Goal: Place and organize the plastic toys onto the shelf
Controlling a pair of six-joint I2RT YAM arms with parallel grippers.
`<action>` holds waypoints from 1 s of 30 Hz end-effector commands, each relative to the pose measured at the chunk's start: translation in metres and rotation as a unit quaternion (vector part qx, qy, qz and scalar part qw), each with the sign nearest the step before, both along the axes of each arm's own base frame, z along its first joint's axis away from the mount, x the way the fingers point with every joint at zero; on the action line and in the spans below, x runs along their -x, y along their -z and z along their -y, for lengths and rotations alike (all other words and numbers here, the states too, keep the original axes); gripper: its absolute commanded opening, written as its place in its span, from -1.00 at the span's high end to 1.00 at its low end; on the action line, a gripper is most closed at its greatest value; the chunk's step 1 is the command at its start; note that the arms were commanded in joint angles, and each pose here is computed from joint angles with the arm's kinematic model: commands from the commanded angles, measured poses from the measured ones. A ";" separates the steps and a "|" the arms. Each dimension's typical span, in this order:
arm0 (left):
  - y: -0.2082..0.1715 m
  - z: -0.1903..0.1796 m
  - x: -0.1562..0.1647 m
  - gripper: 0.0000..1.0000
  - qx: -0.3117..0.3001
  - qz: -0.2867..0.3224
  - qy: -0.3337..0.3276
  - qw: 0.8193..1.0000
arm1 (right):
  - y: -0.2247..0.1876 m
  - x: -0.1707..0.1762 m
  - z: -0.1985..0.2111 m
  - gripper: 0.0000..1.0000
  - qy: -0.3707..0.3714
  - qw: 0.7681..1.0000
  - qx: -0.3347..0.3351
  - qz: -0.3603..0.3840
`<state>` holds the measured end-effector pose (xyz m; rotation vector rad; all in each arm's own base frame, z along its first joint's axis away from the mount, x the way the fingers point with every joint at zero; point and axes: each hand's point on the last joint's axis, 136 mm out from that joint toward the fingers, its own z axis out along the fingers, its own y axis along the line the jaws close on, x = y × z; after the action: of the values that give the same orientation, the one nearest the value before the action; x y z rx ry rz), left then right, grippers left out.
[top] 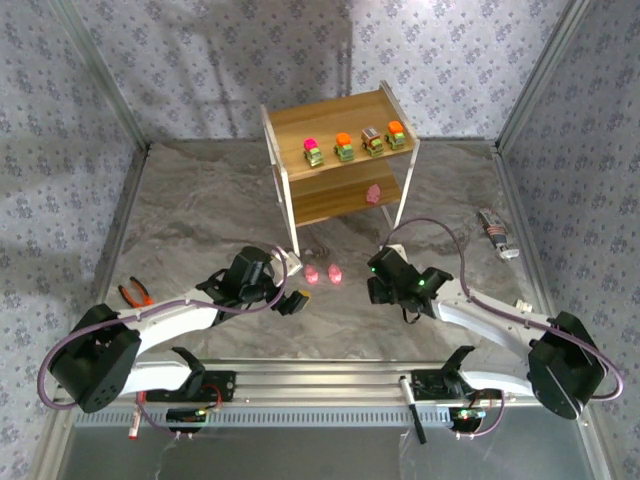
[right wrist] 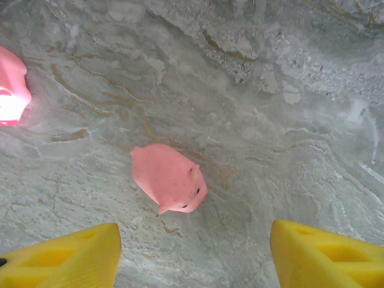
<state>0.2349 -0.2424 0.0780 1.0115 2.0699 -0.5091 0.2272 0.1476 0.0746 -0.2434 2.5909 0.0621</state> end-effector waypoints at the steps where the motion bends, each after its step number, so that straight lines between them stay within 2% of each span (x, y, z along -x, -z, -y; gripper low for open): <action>1: -0.010 0.007 -0.002 -0.99 0.014 0.007 0.013 1.000 | 0.008 0.003 -0.004 -0.43 -0.022 0.999 -0.010 -0.025; 9: -0.009 0.006 -0.002 -0.99 0.013 0.009 0.012 1.000 | 0.024 -0.004 -0.018 -0.44 -0.033 0.998 -0.018 -0.056; 30: -0.015 0.005 -0.004 -0.99 0.016 0.019 0.007 1.000 | 0.036 -0.019 -0.036 -0.45 -0.035 0.997 -0.020 -0.068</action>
<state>0.2350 -0.2423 0.0780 1.0111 2.0700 -0.5082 0.2433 0.1768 0.0338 -0.3077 2.7160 0.1394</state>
